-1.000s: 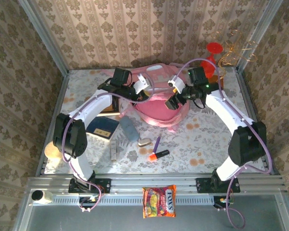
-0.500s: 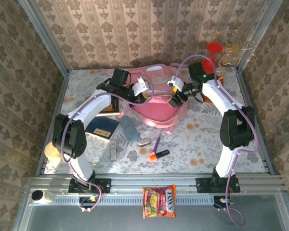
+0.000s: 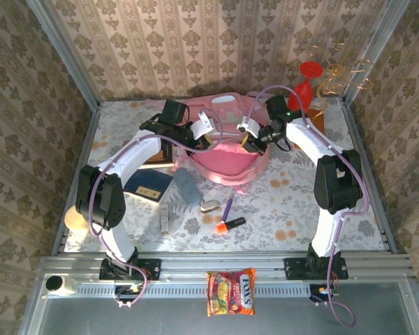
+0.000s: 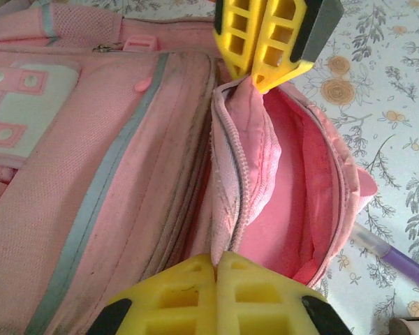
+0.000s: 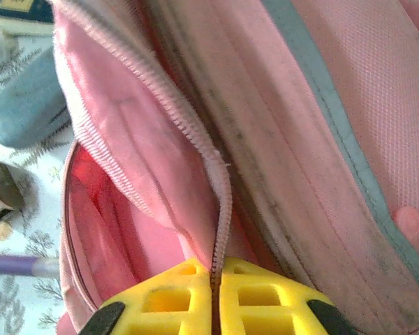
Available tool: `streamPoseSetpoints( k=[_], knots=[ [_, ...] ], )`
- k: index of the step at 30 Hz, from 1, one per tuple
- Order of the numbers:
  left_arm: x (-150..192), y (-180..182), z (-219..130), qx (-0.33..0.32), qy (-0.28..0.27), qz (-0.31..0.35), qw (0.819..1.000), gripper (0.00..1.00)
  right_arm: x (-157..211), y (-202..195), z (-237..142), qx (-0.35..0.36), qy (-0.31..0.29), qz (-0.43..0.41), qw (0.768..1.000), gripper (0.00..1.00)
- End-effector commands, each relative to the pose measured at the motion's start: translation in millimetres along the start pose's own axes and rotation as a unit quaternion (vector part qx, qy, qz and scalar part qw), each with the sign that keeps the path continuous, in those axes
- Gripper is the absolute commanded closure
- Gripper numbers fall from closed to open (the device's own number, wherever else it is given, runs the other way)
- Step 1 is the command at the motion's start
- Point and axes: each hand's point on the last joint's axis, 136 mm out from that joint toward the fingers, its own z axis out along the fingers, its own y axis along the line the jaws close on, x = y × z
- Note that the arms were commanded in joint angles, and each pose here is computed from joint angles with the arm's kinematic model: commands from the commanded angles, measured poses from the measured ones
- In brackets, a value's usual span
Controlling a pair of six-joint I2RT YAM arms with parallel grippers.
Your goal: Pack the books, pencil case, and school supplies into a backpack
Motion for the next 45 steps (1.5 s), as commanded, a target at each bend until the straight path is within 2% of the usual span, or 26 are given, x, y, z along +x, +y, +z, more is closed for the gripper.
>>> streamPoseSetpoints(
  k=[1,5,8,11,15,16,21,25,28,30,34,37,38,40,42,45],
  knots=[
    [-12.9,3.0,-11.6,-0.015,-0.024,0.009,1.0,1.0,-31.4,-15.1,-27.0,0.089,-0.03,-0.06,0.994,0.97],
    [-2.6,3.4,-7.8,-0.022,-0.013,-0.004,1.0,0.97,-50.3,-18.9,-48.3,0.164,-0.066,-0.092,0.98,0.98],
    [3.1,3.4,-6.3,-0.025,-0.011,-0.013,1.0,0.89,-61.4,-12.1,-56.1,0.206,-0.089,-0.119,0.967,0.98],
    [-4.2,-2.4,-9.5,-0.013,-0.03,-0.022,0.999,0.69,-67.5,-5.7,-54.7,0.238,-0.097,-0.143,0.956,0.98],
    [-34.0,-15.2,-20.6,0.02,-0.093,-0.02,0.995,0.41,-69.9,-0.3,-49.2,0.262,-0.11,-0.155,0.946,0.98],
    [-38.6,-15.9,-21.3,0.024,-0.101,-0.019,0.994,0.36,-70.4,1.1,-48.1,0.264,-0.113,-0.155,0.945,0.98],
    [-43.4,-21.7,-5.8,0.064,-0.083,-0.019,0.994,0.28,-71.9,5.5,-42.6,0.265,-0.125,-0.154,0.944,0.98],
    [-40.6,-32.2,11.5,0.112,-0.06,-0.026,0.992,0.26,-74.7,6.4,-41.6,0.266,-0.138,-0.148,0.943,0.98],
    [-41.2,-33.3,18.9,0.127,-0.056,-0.028,0.99,0.29,-74.5,7.2,-40.6,0.265,-0.143,-0.143,0.943,0.98],
    [-42.0,-32.3,23.2,0.134,-0.057,-0.031,0.989,0.34,-74.7,7.8,-41.6,0.266,-0.149,-0.139,0.942,0.97],
    [-39.9,-30.2,27.9,0.141,-0.047,-0.026,0.989,0.51,-71.7,11.8,-40.9,0.257,-0.156,-0.124,0.946,0.96],
    [-39.5,-25.1,29.0,0.13,-0.039,-0.016,0.991,0.65,-65.8,14.6,-39.7,0.243,-0.153,-0.107,0.952,0.91],
    [-40.8,-20.9,28.9,0.118,-0.038,-0.012,0.992,0.7,-63.1,14.8,-40.5,0.237,-0.152,-0.098,0.955,0.86],
    [-39.8,-11.5,31.1,0.087,-0.029,0.002,0.996,0.77,-57.4,15.9,-44.9,0.217,-0.154,-0.068,0.962,0.67],
    [-39.1,-11.0,30.3,0.071,-0.023,0.044,0.996,0.85,-48.8,13.2,-55.3,0.185,-0.159,-0.024,0.97,0.48],
    [-39.8,-10.7,26.1,0.053,-0.021,0.091,0.994,0.92,-38.4,10.5,-67.4,0.153,-0.159,0.018,0.975,0.31]
  ],
)
